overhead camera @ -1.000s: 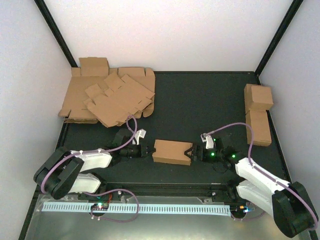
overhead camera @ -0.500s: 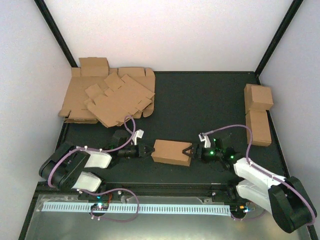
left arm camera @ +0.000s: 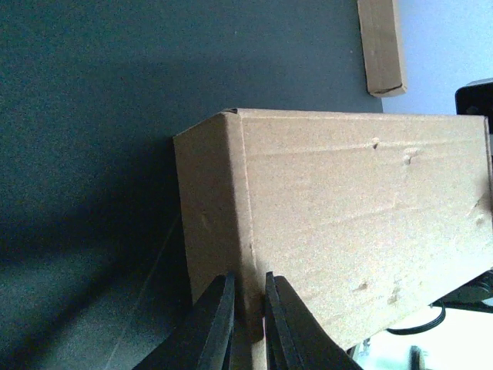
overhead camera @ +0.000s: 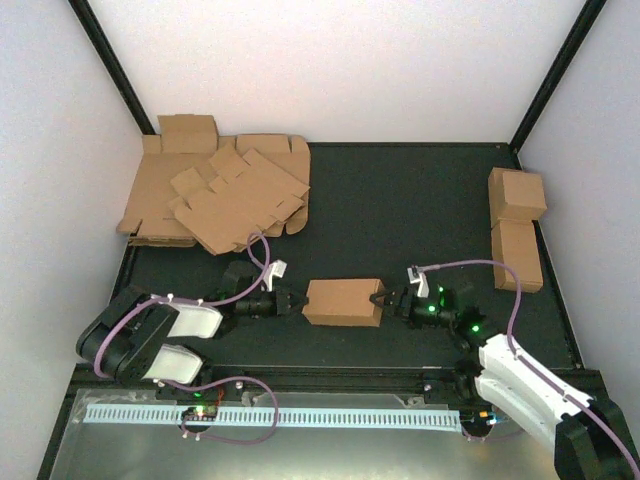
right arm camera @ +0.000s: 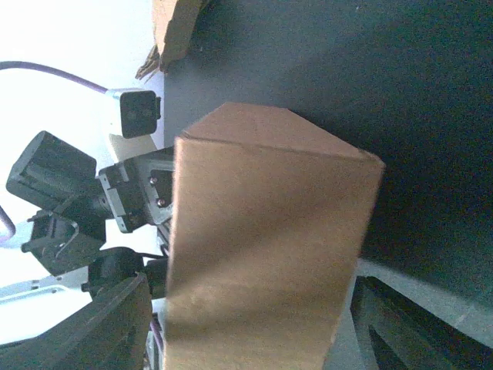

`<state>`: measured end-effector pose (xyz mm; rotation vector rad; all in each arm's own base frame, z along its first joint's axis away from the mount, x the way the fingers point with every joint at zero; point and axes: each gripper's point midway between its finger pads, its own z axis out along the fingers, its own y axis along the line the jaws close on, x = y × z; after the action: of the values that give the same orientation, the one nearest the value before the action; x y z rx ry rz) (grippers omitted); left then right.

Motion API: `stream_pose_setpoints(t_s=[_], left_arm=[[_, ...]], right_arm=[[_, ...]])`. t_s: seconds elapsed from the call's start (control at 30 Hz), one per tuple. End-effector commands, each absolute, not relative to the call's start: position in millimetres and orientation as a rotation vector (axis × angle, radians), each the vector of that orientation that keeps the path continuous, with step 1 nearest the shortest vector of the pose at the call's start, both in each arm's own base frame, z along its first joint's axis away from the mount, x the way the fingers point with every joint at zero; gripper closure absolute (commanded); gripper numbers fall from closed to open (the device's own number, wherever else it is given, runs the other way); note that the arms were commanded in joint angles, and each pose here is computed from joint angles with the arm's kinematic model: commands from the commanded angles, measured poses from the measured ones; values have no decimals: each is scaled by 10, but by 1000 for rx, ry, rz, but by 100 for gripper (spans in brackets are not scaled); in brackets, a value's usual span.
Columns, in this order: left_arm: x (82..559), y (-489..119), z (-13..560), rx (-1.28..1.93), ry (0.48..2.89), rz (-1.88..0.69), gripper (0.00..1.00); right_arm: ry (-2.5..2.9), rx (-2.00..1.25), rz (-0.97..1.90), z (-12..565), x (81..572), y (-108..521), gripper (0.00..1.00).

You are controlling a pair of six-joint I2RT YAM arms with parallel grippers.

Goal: Fold the paper box

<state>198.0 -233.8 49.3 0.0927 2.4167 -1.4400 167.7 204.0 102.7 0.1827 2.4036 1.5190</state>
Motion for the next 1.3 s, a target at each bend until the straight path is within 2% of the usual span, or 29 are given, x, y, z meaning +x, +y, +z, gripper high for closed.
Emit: stream_pose_setpoints(t_s=[0.0, 0.4, 0.67, 0.8, 0.9, 1.0, 1.1, 1.27], left_arm=[[1805, -2196, 206, 12, 2562, -1360, 87], [1800, -2197, 220, 20, 2559, -1360, 88], [1800, -2208, 237, 33, 2555, -1368, 86], [1812, -2231, 360, 60, 2509, -1395, 71], [1863, -2252, 548, 85, 2461, -1398, 44], [1933, -2263, 854, 119, 2384, -1390, 25], [2011, -2215, 1172, 130, 2316, -1332, 17], [2024, -2134, 1651, 144, 2187, -1299, 14]], right_arm=[[2407, 233, 1525, 1006, 1679, 2028, 26], [2440, 186, 1509, 993, 1717, 2072, 22], [2434, 162, 1501, 1054, 1755, 2090, 44], [2415, 177, 1490, 1107, 1779, 2073, 55], [2379, 217, 1469, 1166, 1822, 2031, 57], [2337, 285, 1418, 1229, 1888, 1945, 58], [2288, 382, 1340, 1294, 1972, 1806, 59], [2133, 622, 1149, 1483, 2133, 1376, 63]])
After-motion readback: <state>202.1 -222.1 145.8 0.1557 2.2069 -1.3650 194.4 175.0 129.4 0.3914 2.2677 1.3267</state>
